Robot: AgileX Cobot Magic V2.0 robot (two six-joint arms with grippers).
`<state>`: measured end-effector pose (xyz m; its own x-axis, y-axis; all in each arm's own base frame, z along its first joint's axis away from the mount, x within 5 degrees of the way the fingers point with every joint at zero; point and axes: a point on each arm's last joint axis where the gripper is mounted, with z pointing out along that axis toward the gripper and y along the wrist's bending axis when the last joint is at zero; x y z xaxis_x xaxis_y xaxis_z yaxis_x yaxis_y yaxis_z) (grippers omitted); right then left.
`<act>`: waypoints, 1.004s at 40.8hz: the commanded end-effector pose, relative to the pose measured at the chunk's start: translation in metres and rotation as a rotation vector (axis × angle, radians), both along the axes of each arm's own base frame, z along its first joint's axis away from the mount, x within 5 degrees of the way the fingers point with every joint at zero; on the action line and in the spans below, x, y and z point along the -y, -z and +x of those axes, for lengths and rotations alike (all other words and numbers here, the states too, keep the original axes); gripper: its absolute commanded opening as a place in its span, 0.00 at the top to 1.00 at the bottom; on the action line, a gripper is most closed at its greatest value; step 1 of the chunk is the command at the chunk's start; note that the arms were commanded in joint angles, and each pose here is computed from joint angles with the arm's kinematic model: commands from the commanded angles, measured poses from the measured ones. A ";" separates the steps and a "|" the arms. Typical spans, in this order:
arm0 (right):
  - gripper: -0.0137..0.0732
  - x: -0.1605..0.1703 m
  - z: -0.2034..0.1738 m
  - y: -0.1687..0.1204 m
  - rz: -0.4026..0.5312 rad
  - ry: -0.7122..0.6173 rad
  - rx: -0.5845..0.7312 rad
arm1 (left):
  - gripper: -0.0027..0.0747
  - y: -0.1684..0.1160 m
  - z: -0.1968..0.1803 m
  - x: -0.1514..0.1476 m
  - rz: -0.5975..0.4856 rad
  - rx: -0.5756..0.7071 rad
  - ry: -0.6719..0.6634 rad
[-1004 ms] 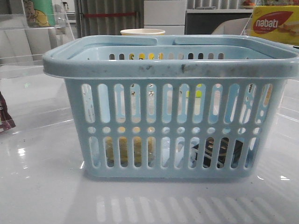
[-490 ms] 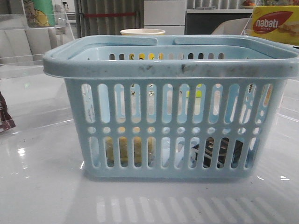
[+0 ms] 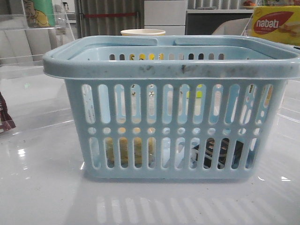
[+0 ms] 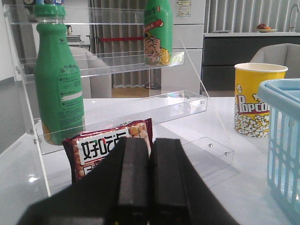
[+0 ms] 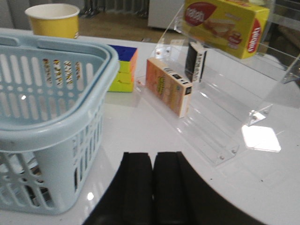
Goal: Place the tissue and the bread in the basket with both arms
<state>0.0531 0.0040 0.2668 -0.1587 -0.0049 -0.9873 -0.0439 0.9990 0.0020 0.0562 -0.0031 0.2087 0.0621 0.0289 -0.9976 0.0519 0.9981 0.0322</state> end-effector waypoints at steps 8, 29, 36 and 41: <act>0.78 0.006 0.001 0.048 0.005 0.083 0.234 | 0.85 -0.007 -0.002 -0.001 -0.012 0.097 -0.001; 0.78 0.007 0.001 0.058 0.006 0.089 0.279 | 0.85 -0.007 -0.002 -0.001 -0.012 0.097 -0.001; 0.78 0.005 0.001 0.054 -0.002 0.066 0.315 | 0.85 -0.007 -0.002 -0.001 -0.012 0.097 -0.001; 0.78 0.005 0.000 0.051 0.048 0.059 0.350 | 0.85 -0.007 -0.002 -0.001 -0.012 0.097 -0.001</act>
<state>0.0568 -0.0013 0.2020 0.0479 0.0317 -0.9983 0.0213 0.9992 0.0328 0.0562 -0.0031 0.2087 0.0621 0.0289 -0.9976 0.0519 0.9981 0.0322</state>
